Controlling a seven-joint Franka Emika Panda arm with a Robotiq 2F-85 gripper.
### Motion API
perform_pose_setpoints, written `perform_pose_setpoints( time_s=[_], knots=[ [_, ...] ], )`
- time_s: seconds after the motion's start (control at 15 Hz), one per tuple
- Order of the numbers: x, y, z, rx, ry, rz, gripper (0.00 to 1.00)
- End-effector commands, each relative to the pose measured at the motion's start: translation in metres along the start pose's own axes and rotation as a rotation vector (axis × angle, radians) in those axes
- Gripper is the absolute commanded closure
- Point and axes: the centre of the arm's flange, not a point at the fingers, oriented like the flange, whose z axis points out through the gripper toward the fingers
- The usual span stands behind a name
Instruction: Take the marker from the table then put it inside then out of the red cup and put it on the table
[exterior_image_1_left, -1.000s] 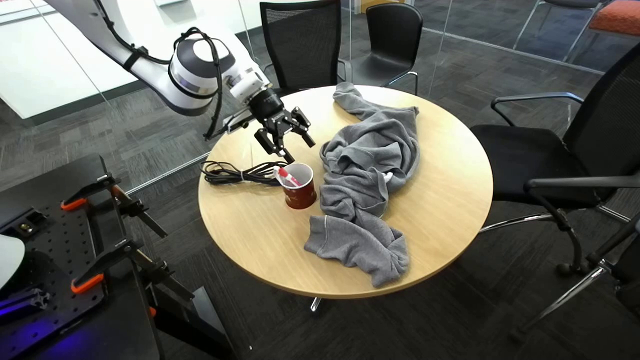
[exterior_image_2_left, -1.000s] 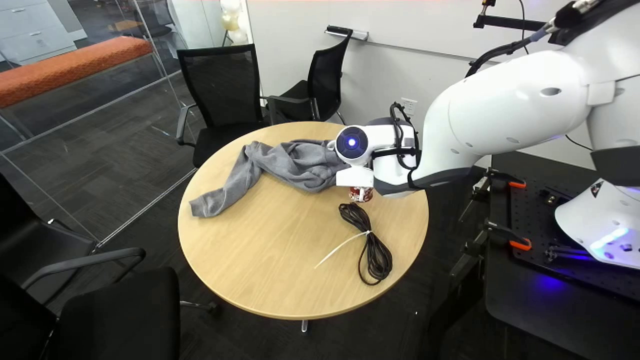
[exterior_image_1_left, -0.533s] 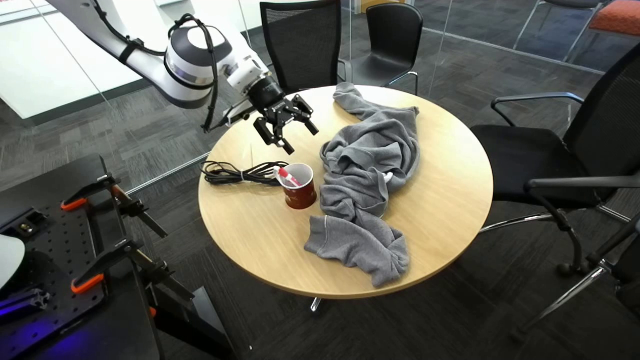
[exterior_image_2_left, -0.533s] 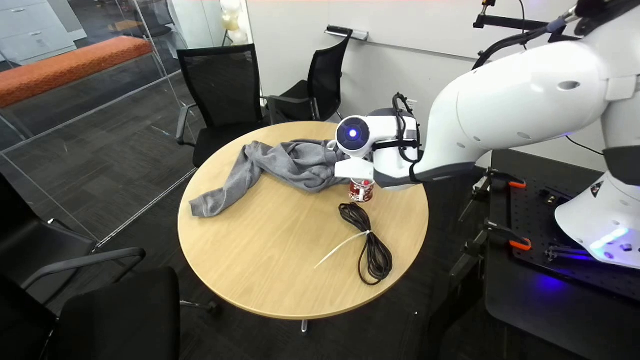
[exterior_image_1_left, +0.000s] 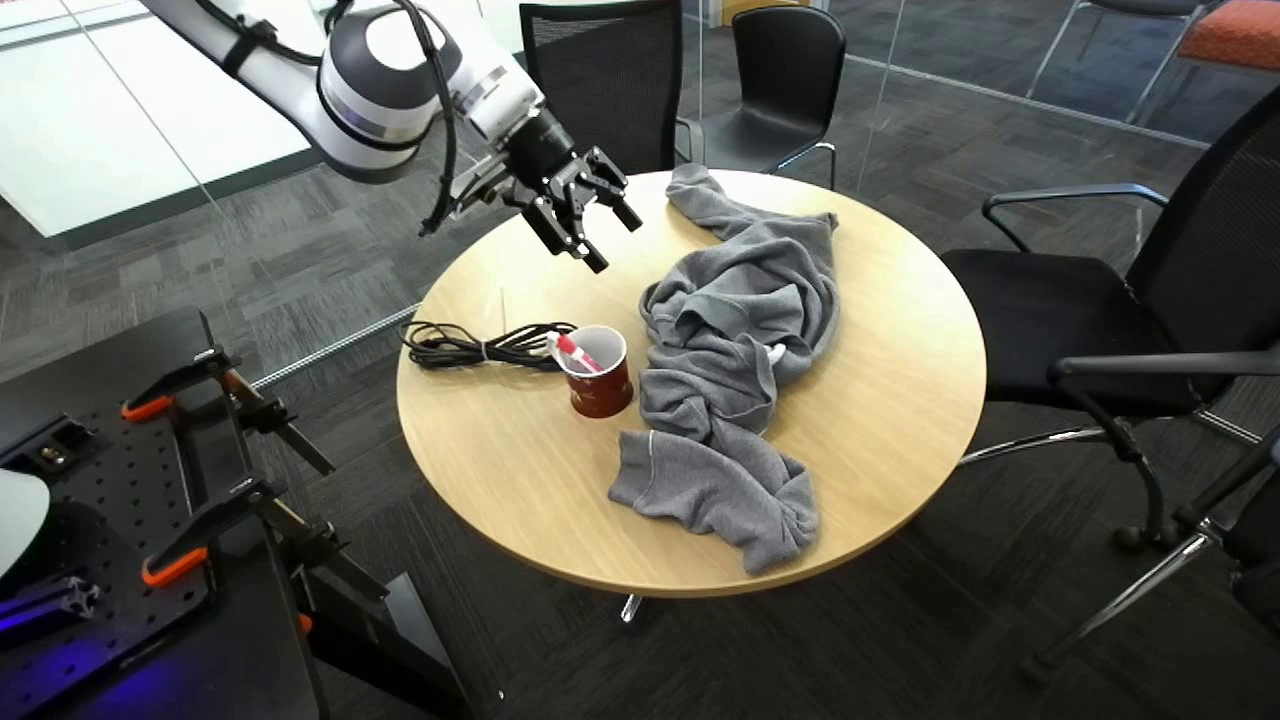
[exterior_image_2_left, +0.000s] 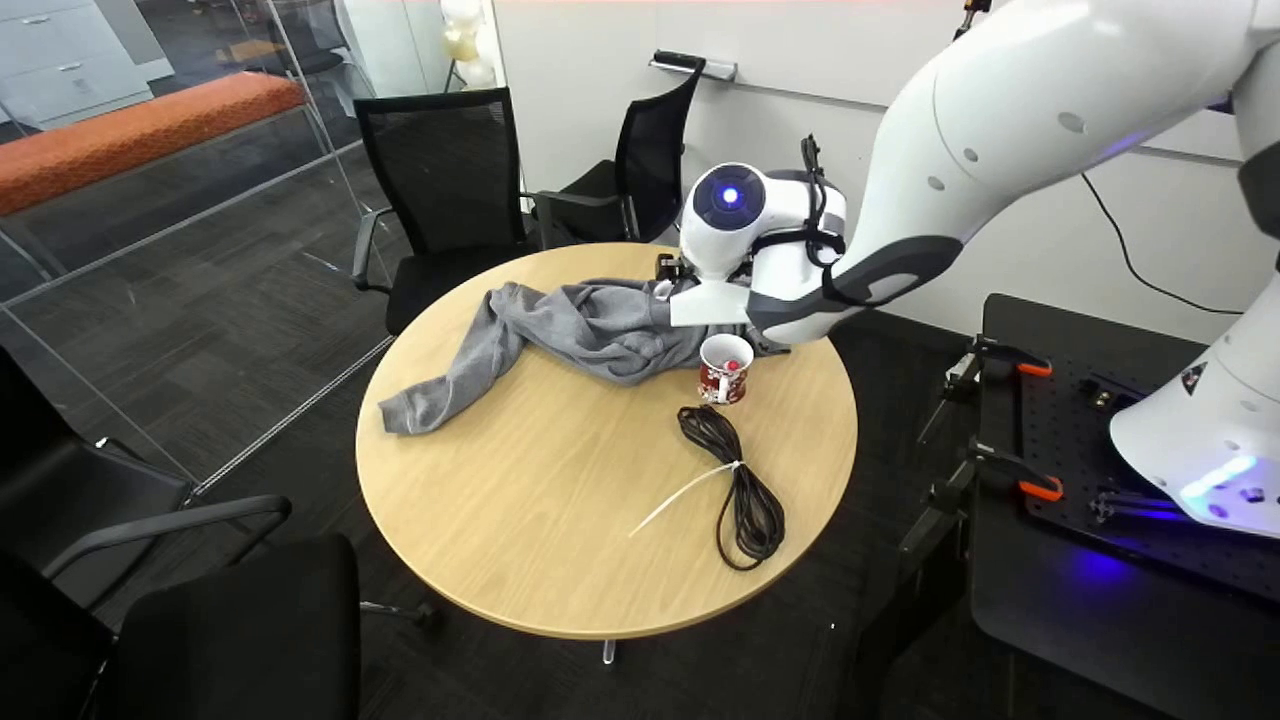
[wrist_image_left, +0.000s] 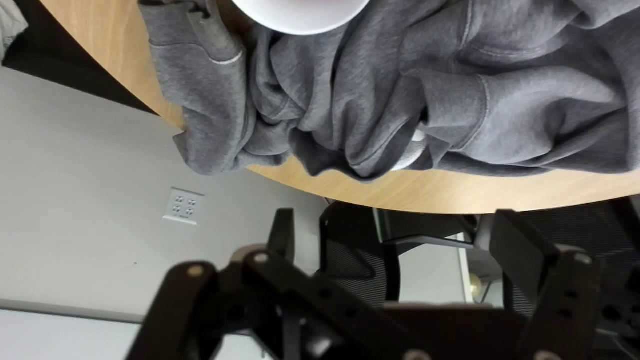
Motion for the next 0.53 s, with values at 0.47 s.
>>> perform_pose_setpoints(
  time_s=[0.47],
  knots=[
    [0.055, 0.034, -0.04, 0.227, -0.296, -0.301, 0.0]
  ],
)
